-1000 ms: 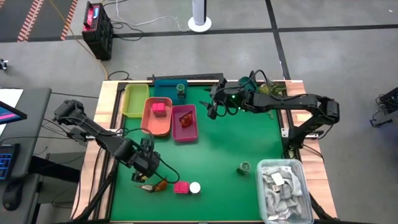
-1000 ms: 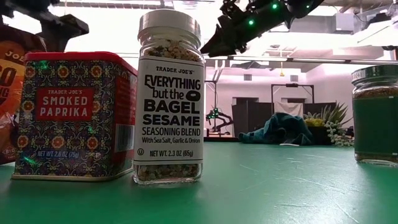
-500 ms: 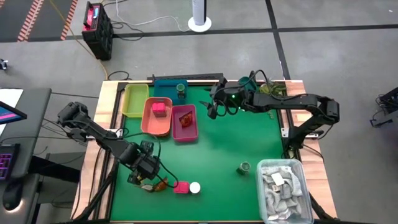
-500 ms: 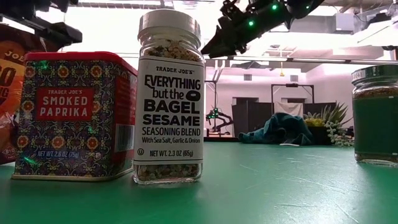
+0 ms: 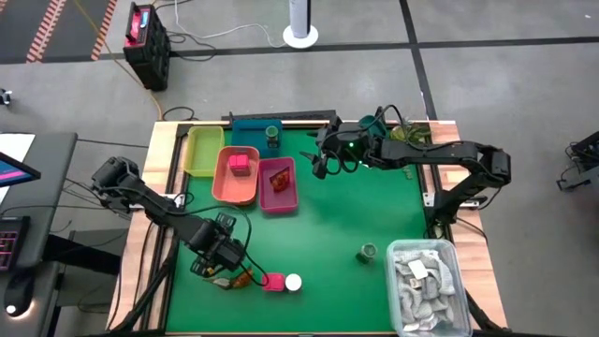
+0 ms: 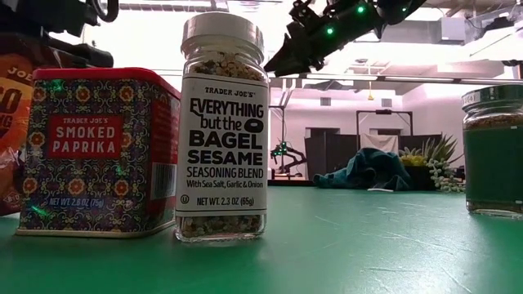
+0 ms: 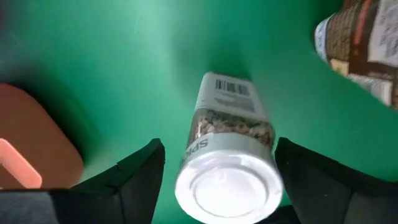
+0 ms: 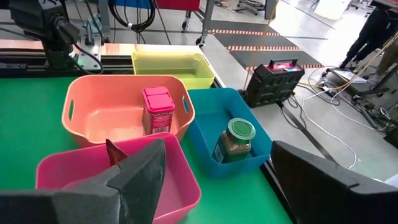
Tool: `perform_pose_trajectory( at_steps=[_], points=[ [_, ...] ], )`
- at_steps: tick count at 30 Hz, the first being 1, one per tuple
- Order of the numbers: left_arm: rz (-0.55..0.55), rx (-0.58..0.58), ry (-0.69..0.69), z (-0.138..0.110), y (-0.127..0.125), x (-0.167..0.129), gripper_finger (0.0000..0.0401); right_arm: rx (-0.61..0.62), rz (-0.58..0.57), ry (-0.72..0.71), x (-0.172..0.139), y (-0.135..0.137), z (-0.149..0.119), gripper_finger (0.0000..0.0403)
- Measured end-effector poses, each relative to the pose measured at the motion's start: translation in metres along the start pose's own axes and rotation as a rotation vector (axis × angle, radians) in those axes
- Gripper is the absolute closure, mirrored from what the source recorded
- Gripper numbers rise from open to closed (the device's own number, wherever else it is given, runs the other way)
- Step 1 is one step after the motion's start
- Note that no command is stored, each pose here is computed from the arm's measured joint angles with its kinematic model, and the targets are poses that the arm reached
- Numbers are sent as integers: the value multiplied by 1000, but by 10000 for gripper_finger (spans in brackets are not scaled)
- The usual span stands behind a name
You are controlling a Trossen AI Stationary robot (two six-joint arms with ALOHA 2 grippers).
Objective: Sort spices by type
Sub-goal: Put the top white seasoning bottle into the yellow bin
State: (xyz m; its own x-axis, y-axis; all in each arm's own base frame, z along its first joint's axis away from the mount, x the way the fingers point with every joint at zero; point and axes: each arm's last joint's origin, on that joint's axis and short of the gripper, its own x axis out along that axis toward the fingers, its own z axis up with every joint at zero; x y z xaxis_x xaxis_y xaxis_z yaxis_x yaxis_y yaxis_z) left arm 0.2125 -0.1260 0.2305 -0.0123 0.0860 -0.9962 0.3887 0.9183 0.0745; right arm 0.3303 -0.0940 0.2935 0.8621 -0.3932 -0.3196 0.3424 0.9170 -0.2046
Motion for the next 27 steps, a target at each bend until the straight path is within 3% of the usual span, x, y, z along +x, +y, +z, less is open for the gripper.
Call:
perform_pose_trajectory(
  at_steps=[9, 18, 22, 27],
  points=[
    [5, 27, 39, -3, 3, 0, 202, -1, 1, 4, 0, 0, 0, 86],
    [51, 22, 70, -5, 13, -5, 204, -1, 1, 5, 0, 0, -1, 86],
    [117, -6, 111, -7, 28, -25, 204, 0, 1, 5, 0, 0, -1, 86],
    [158, -102, 59, -3, 53, -53, 204, 0, 1, 8, 0, 0, -1, 86]
  ],
)
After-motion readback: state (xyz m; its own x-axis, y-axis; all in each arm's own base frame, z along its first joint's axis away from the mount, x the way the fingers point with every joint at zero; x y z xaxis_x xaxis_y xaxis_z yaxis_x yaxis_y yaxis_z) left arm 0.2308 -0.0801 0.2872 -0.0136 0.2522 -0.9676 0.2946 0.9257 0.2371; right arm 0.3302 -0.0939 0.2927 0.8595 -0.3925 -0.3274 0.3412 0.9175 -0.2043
